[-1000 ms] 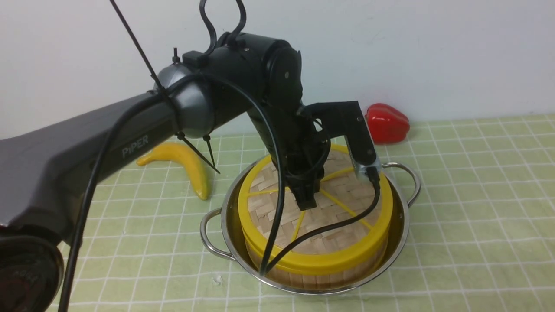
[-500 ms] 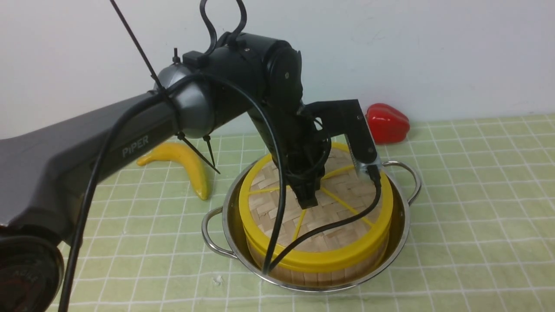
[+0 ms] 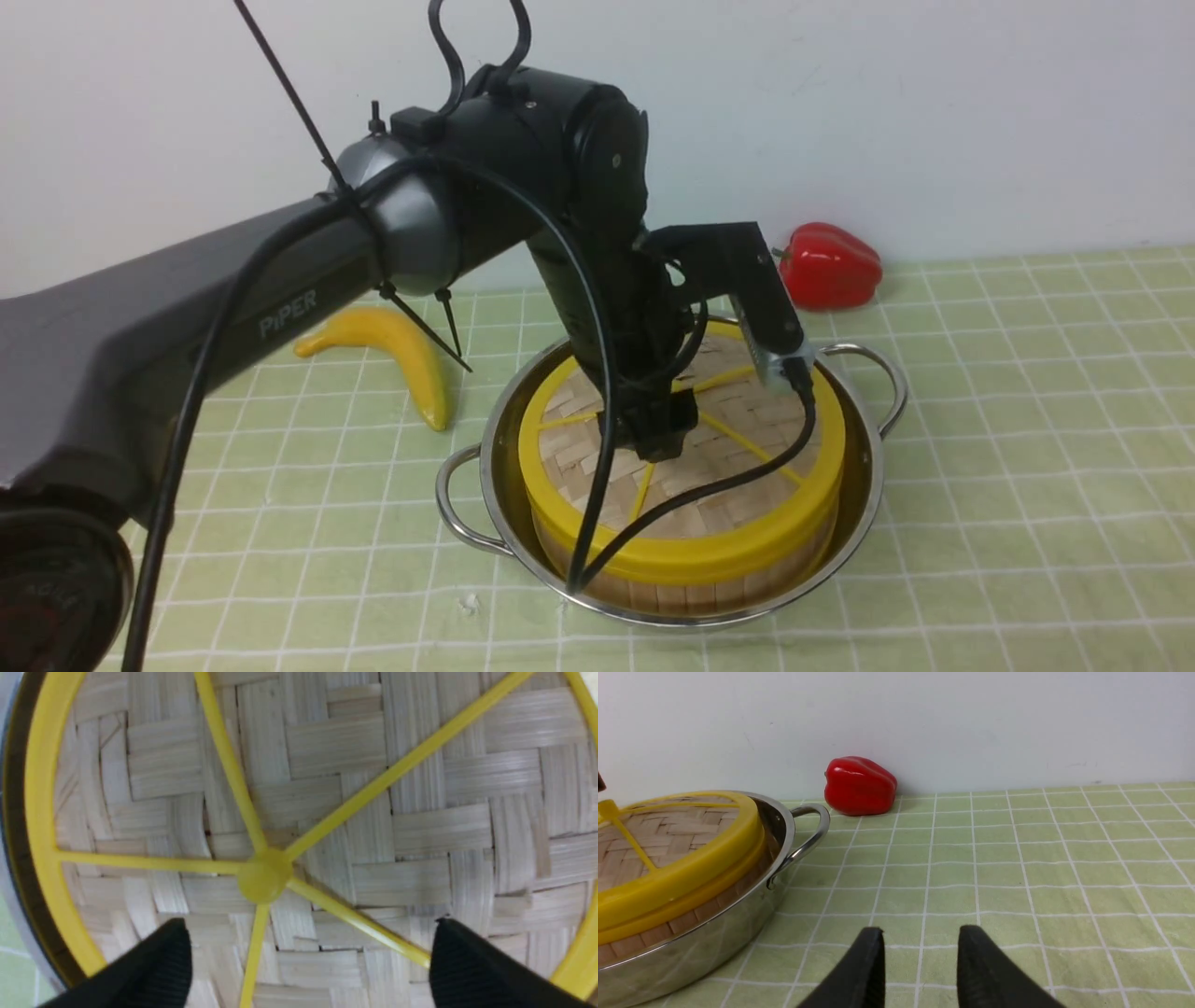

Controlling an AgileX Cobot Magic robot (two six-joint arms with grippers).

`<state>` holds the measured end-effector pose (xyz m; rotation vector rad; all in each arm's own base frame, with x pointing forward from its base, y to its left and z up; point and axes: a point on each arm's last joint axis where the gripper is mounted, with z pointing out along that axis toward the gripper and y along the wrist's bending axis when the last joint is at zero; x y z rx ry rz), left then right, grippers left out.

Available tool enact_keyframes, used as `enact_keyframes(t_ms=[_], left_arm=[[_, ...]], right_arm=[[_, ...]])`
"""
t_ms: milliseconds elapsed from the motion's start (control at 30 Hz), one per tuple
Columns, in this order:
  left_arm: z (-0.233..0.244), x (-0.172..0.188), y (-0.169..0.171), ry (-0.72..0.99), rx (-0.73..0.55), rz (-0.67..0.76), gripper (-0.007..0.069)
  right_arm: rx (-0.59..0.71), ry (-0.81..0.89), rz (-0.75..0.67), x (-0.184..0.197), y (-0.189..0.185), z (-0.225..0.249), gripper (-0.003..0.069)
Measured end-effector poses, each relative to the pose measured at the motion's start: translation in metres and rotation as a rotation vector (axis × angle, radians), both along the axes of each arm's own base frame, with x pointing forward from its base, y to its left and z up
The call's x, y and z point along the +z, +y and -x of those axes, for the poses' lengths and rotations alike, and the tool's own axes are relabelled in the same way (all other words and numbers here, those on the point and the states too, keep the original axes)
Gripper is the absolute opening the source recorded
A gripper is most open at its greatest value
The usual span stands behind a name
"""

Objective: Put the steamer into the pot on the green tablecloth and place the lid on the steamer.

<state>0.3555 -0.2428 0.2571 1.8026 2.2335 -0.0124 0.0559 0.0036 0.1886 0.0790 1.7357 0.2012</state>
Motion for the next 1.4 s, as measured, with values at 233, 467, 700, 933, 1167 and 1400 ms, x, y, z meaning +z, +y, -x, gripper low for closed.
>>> enact_keyframes(t_ms=[233, 467, 700, 933, 1167, 1400], left_arm=[[0.015, 0.095, 0.013, -0.164, 0.127, 0.141, 0.0644], [0.053, 0.19, 0.043, -0.345, 0.303, 0.351, 0.0478], [0.072, 0.223, 0.056, -0.439, 0.328, 0.464, 0.0268], [0.068, 0.216, 0.057, -0.433, 0.338, 0.459, 0.0133], [0.088, 0.189, 0.11, -0.352, 0.484, 0.506, 0.0089], [0.137, 0.139, 0.21, -0.425, 0.884, 0.668, 0.0084]], right_arm=[[0.0, 0.0, 0.0, 0.0, 0.0, 0.0, 0.024], [0.0, 0.0, 0.0, 0.0, 0.0, 0.0, 0.024], [0.0, 0.0, 0.0, 0.0, 0.0, 0.0, 0.024], [0.0, -0.001, 0.0, 0.0, 0.0, 0.0, 0.024], [0.0, -0.001, 0.0, 0.0, 0.0, 0.0, 0.024], [0.0, -0.001, 0.0, 0.0, 0.0, 0.0, 0.024]])
